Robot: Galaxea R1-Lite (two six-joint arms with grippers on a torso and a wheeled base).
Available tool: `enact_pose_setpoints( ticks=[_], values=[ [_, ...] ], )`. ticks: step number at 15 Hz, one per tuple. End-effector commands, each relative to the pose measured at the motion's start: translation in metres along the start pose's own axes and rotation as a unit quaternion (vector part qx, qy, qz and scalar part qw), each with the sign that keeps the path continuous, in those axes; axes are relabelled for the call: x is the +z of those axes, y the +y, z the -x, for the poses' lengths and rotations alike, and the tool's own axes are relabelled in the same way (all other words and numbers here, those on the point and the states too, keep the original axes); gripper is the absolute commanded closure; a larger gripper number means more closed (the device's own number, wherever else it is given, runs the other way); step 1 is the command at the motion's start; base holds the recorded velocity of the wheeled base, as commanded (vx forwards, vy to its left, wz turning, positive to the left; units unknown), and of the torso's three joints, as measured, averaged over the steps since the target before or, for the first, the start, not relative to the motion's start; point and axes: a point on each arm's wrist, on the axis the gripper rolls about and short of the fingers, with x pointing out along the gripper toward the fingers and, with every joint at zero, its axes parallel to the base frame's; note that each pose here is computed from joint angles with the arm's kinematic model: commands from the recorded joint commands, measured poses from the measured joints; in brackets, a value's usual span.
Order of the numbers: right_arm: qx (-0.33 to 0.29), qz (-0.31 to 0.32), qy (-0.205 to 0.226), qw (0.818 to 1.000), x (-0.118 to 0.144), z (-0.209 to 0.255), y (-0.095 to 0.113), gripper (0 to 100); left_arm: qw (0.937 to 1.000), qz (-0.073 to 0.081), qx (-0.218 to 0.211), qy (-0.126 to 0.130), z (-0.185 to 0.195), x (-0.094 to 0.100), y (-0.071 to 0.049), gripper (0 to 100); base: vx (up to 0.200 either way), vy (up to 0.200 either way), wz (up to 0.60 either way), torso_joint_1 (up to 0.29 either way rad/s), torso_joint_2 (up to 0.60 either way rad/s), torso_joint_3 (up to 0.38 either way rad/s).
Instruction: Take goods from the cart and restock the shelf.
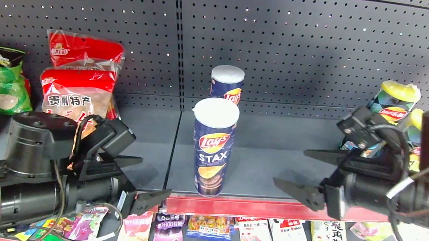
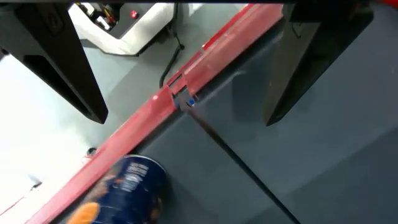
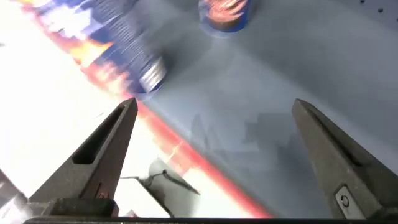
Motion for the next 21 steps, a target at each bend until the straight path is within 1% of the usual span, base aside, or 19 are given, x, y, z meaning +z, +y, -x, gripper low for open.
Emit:
enact_pose_setpoints(
  ticks=[1,2,4,7,11,16,19,21],
  values=[
    [0.0,0.008,-0.045,0.999,-0.015,0.052,0.009,0,0.9997,0.0,-0.006,0.022,-0.017,-0.003,0.0,0,0.0,0.0,0.0,0.0,0.0,0.0],
    [-0.004,0.01,-0.065,0.998,-0.017,0.067,0.011,0,0.9996,-0.004,-0.007,0.028,-0.021,-0.004,0.001,0,0.0,0.0,0.0,0.0,0.0,0.0],
    [-0.007,0.016,-0.094,0.995,-0.025,0.09,0.016,0,0.9991,-0.007,-0.009,0.042,-0.03,-0.008,0.002,0,0.0,0.0,0.0,0.0,0.0,0.0],
    [-0.02,0.014,-0.109,0.994,-0.029,0.101,0.016,0,0.9988,-0.02,-0.01,0.043,-0.04,-0.004,0.004,0,0.0,0.0,0.0,0.0,0.0,0.0],
    [-0.041,0.008,-0.108,0.993,-0.031,0.109,0.015,0,0.999,-0.022,-0.01,0.038,-0.059,0.005,0.008,0,0.0,0.0,0.0,0.0,0.0,0.0],
    [-0.048,0.006,-0.112,0.992,-0.031,0.112,0.014,0,0.9988,-0.022,-0.011,0.043,-0.069,0.006,0.009,0,0.0,0.0,0.0,0.0,0.0,0.0],
    [-0.054,0.004,-0.112,0.992,-0.033,0.113,0.013,0,0.9989,-0.027,-0.012,0.035,-0.075,0.011,0.01,0,0.0,0.0,0.0,0.0,0.0,0.0],
    [-0.055,0.004,-0.115,0.992,-0.032,0.114,0.013,0,0.9989,-0.027,-0.012,0.036,-0.078,0.012,0.011,0,0.0,0.0,0.0,0.0,0.0,0.0]
  ],
)
